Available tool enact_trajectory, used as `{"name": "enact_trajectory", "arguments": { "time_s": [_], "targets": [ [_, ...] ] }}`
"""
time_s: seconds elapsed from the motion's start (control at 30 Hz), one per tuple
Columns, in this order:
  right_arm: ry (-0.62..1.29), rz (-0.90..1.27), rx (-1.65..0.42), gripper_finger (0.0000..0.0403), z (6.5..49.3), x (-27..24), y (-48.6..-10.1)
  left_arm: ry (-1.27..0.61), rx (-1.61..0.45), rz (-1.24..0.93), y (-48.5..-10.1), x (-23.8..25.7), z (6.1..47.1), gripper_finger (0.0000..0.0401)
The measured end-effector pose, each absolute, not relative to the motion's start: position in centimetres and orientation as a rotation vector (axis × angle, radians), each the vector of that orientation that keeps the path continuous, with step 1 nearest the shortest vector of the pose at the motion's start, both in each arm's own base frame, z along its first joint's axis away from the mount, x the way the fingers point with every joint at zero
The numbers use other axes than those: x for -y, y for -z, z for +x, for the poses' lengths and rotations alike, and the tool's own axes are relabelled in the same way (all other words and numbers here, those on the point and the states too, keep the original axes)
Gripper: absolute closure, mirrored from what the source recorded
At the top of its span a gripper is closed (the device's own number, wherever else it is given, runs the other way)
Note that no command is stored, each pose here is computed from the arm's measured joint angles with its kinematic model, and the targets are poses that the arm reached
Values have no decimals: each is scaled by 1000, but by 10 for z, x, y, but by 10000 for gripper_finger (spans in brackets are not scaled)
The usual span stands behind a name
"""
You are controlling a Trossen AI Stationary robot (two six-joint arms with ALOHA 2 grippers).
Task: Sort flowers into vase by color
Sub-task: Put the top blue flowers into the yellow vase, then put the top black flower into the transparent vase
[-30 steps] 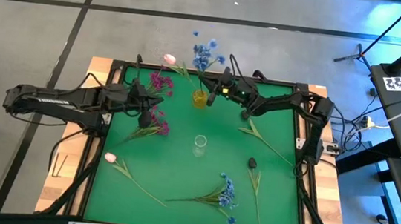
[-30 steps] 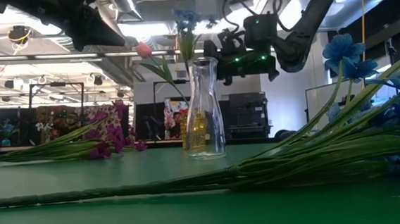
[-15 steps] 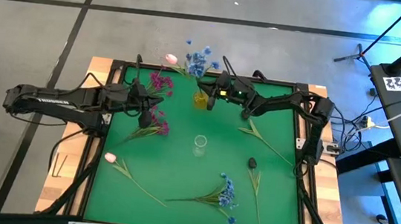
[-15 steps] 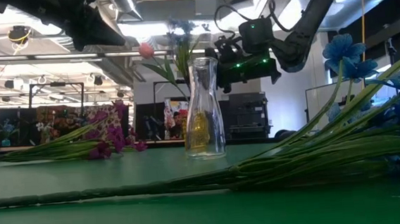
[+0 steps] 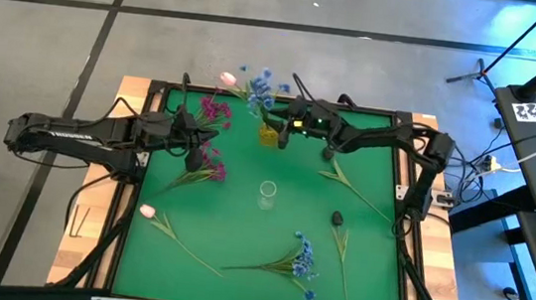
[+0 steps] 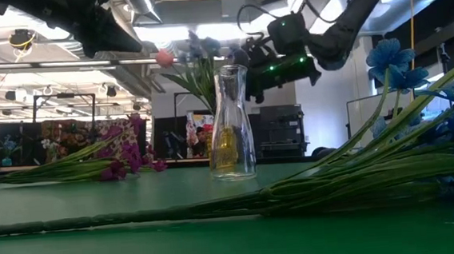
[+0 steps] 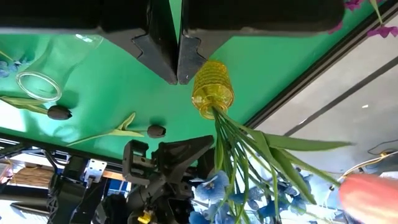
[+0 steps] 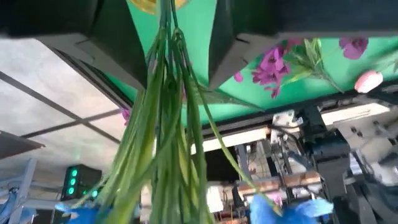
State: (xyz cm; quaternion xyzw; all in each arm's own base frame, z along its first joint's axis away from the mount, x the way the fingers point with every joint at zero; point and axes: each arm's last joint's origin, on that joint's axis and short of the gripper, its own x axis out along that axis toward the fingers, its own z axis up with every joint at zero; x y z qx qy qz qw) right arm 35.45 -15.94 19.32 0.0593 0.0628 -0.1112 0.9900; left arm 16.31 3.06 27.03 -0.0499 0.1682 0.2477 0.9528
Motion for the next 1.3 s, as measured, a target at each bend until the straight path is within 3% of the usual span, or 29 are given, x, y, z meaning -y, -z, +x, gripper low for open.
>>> {"name": "enact_trajectory", "arguments": {
  "time_s": [0.7,1.03,1.3],
  "targets": [
    [211,136,-414,212,300,133,-258,-504,-339,-107,-270,-31,163,395],
    [187,109,-502,212,268,86,-291,-504,-338,-110,-270,-31,163,395],
    [232,68,-728,212,247,41,-287,-507,-333,-126,-271,-31,163,395]
  ]
}}
